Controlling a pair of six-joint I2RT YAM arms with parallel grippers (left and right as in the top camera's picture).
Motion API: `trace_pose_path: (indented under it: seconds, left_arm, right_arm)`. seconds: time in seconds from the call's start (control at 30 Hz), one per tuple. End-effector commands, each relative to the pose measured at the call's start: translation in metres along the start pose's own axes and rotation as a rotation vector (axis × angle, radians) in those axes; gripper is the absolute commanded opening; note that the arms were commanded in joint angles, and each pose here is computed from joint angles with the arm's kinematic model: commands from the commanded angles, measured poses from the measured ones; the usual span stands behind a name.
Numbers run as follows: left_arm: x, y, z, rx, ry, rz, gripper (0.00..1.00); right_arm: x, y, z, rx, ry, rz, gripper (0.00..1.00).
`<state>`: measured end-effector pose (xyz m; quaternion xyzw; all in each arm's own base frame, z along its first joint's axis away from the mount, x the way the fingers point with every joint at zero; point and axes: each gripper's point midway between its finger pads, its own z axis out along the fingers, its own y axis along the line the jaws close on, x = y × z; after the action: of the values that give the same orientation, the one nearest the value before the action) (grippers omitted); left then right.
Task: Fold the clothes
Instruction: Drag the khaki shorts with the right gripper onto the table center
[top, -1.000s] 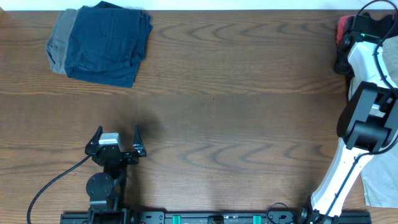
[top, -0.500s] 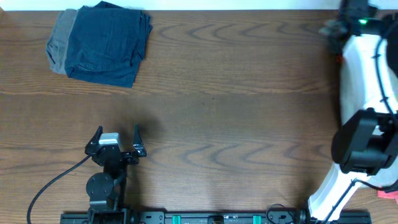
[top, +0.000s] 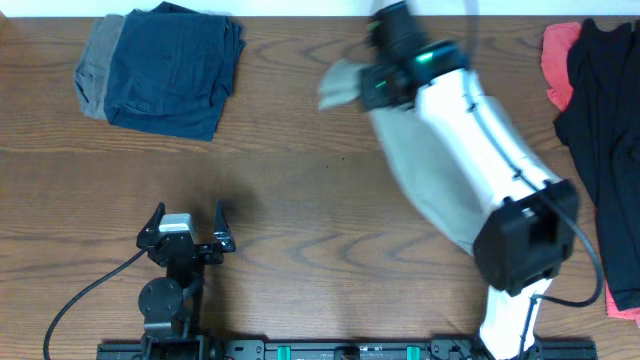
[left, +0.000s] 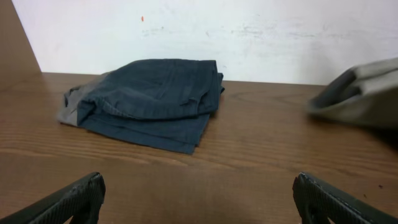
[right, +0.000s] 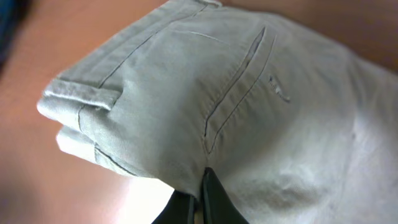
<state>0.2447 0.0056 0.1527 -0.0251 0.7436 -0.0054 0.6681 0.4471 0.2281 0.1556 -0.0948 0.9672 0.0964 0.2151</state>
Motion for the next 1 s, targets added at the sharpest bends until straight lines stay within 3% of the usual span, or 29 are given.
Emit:
trace_pose_path:
  seconds: [0.0,0.1,0.23,0.33,0.43,0.53,0.63,0.67,0.7,0.73,0.97]
  left_arm:
    - [0.016,0.002,0.001,-0.010,0.047,0.007,0.98]
    - [0.016,0.002,0.001,-0.010,0.047,0.007,0.98]
    - [0.016,0.002,0.001,-0.010,0.047,0.007,0.98]
    - [0.016,0.002,0.001,-0.010,0.047,0.007,0.98]
    - [0.016,0.002,0.001,-0.010,0.047,0.007,0.98]
    - [0.016,0.002,0.001,-0.010,0.047,0.007,0.98]
    - [0.016,0.002,0.001,-0.010,0.047,0.007,0.98]
    - [0.016,0.002,0.001,-0.010,0.047,0.007,0.98]
    - [0.016,0.002,0.001,-0.010,0.047,0.007,0.98]
    - [0.016,0.002,0.001,-0.010,0.047,0.007,0.98]
    - [0.016,0.002,0.001,-0.010,0.047,0.007,0.98]
  right_arm:
    - [0.023,0.063,-0.012,-0.114,0.036,-0.111,0.08]
    - [0.045,0.101,-0.014,-0.144,0.066,-0.190,0.18]
    - [0.067,0.131,-0.020,-0.163,0.097,-0.221,0.09]
    - [0.077,0.135,-0.026,-0.161,0.118,-0.236,0.11]
    - [0.076,0.112,-0.040,-0.100,0.127,-0.215,0.17]
    - [0.071,0.059,-0.057,0.051,0.136,-0.119,0.29]
    - [0.070,0.000,-0.071,0.217,0.158,0.023,0.33]
    - [0.072,-0.026,-0.076,0.282,0.176,0.083,0.39]
    - [0.074,-0.045,-0.079,0.323,0.195,0.129,0.53]
    - [0.079,-0.068,-0.083,0.361,0.228,0.177,0.99]
    - [0.110,-0.198,-0.092,0.525,0.342,0.470,0.99]
